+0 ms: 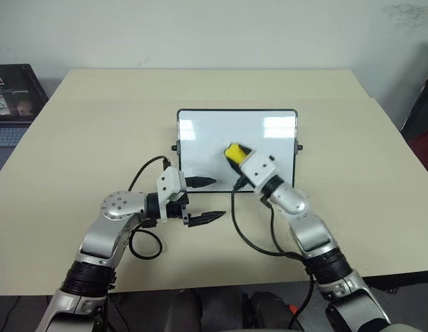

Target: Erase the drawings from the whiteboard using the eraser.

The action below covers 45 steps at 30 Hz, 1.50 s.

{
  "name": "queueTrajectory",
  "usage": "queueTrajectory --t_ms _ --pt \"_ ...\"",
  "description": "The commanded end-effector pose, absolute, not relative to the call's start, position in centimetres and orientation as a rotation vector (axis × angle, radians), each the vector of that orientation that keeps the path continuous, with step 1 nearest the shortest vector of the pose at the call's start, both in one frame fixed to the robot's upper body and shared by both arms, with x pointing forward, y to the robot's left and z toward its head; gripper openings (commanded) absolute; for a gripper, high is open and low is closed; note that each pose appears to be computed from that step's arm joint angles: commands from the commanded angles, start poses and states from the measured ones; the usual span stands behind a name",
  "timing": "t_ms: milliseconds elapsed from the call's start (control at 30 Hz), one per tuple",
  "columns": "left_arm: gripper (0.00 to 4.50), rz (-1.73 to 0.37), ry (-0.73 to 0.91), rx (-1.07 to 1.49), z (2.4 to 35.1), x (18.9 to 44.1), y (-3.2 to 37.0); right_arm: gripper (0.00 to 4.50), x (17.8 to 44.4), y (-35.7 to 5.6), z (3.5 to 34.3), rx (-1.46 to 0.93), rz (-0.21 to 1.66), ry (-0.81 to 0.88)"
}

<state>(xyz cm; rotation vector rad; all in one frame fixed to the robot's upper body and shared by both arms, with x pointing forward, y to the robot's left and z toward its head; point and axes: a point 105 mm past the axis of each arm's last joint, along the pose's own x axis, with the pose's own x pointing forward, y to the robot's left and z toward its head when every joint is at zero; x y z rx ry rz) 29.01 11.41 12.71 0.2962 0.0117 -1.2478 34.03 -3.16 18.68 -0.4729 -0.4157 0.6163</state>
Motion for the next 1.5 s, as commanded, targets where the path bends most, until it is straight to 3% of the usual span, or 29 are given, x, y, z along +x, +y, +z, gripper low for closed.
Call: queueTrajectory --t_ms 33,167,333,633,1167,1333,1433,1500 --pt "4.5 -1.243 -0.033 0.31 13.3 28.9 11.2 1.3 32.0 -6.3 22.4 -0.452 0.549 -0.479" --pt "4.5 -1.246 -0.047 0.299 13.4 28.9 10.9 1.3 30.8 -10.6 23.3 -0.475 0.424 -0.43" --pt "4.5 -1.277 -0.071 0.284 14.0 28.4 10.3 1.3 30.1 -15.8 21.8 -0.483 0.273 -0.261" --pt "4.5 -1.422 -0.118 0.319 14.8 27.5 8.2 1.3 31.6 -20.6 14.4 -0.443 0.232 0.167" --pt "4.5 -1.415 -0.121 0.315 14.6 26.7 7.5 1.3 35.0 -25.3 11.7 -0.262 0.058 0.312" --pt "4.5 -1.383 -0.114 0.315 14.4 26.9 7.9 2.94 35.4 -25.5 12.2 -0.23 0.042 0.279" --pt "4.5 -1.334 -0.108 0.309 14.3 27.1 8.6 4.03 35.0 -25.1 14.7 -0.289 0.023 0.179" --pt "4.5 -1.274 -0.106 0.287 14.3 27.5 9.4 4.45 34.3 -24.1 17.0 -0.292 0.026 0.081"
